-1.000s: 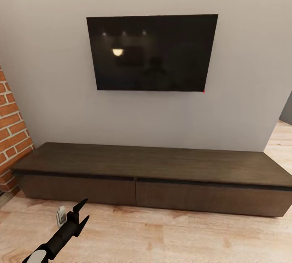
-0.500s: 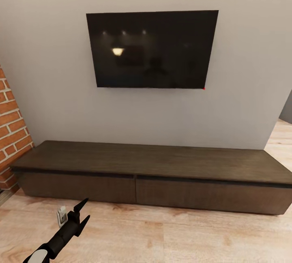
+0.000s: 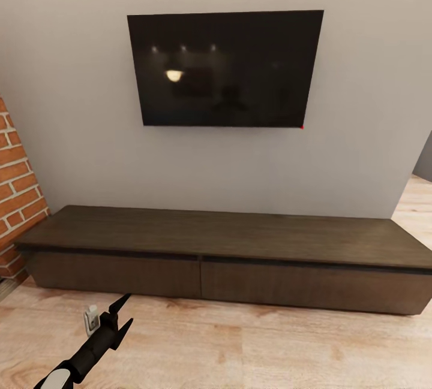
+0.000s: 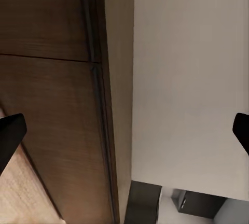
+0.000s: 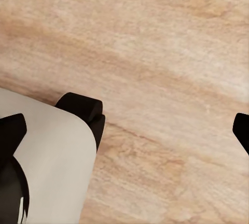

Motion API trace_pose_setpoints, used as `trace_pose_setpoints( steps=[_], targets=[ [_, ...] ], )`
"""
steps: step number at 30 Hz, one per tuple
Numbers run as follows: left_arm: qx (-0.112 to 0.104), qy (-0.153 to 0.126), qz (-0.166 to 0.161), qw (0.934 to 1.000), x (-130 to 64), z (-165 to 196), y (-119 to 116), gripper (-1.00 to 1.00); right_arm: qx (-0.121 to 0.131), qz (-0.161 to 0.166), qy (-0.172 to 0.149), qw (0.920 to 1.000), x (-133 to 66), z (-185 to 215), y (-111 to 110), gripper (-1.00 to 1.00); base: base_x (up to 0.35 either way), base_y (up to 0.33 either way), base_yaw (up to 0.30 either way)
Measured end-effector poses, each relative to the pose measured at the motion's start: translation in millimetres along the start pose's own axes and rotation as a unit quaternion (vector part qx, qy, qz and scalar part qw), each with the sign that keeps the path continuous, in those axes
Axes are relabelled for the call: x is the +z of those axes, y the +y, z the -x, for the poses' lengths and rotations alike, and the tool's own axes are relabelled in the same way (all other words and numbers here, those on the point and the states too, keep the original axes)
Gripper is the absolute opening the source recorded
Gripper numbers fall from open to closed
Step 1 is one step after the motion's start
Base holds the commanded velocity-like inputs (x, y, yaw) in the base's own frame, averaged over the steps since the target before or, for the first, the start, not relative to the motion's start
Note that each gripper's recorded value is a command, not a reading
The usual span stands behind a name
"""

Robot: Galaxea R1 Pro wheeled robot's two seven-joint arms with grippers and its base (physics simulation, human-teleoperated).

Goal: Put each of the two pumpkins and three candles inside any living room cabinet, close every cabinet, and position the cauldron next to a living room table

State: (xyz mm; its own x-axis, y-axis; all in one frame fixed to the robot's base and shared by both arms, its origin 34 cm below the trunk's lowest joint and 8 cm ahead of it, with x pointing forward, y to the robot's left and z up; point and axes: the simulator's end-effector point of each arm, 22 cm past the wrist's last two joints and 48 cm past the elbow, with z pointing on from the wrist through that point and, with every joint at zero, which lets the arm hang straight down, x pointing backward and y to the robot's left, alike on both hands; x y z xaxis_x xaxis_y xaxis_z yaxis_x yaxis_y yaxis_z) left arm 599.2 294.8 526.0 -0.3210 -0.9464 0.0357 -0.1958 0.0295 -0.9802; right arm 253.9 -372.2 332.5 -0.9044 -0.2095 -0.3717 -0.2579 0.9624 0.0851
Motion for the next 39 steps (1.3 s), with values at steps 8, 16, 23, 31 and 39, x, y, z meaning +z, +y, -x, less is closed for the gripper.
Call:
trace_pose_setpoints(
  steps=[8,16,23,31,39],
  targets=[
    [0.008,0.014,0.004,0.9999,3.8,-11.9,16.9,1.0,0.0,0.0,0.0,1.0,12.8,-8.7,-0.6,1.0,0.0,0.0,0.0],
    [0.017,0.028,0.008,0.9994,6.6,-22.6,31.8,1.0,0.0,0.0,0.0,1.0,24.1,-16.4,-0.8,1.0,0.0,0.0,0.0],
    [0.019,0.03,0.01,0.9993,6.4,-23.9,43.8,1.0,0.002,0.006,-0.006,1.0,33.3,-17.5,0.5,1.0,0.0,0.0,0.0],
    [0.019,0.028,0.007,0.9994,7.1,-24.9,49.7,1.0,0.002,0.004,-0.017,0.9998,38.5,-13.1,-1.9,1.0,0.0,0.0,0.0],
    [0.006,0.029,-0.028,0.9992,9.0,-39.5,40.4,1.0,-0.007,-0.009,-0.048,0.9988,34.0,21.4,-16.0,1.0,0.125,-0.046,0.0]
  ],
)
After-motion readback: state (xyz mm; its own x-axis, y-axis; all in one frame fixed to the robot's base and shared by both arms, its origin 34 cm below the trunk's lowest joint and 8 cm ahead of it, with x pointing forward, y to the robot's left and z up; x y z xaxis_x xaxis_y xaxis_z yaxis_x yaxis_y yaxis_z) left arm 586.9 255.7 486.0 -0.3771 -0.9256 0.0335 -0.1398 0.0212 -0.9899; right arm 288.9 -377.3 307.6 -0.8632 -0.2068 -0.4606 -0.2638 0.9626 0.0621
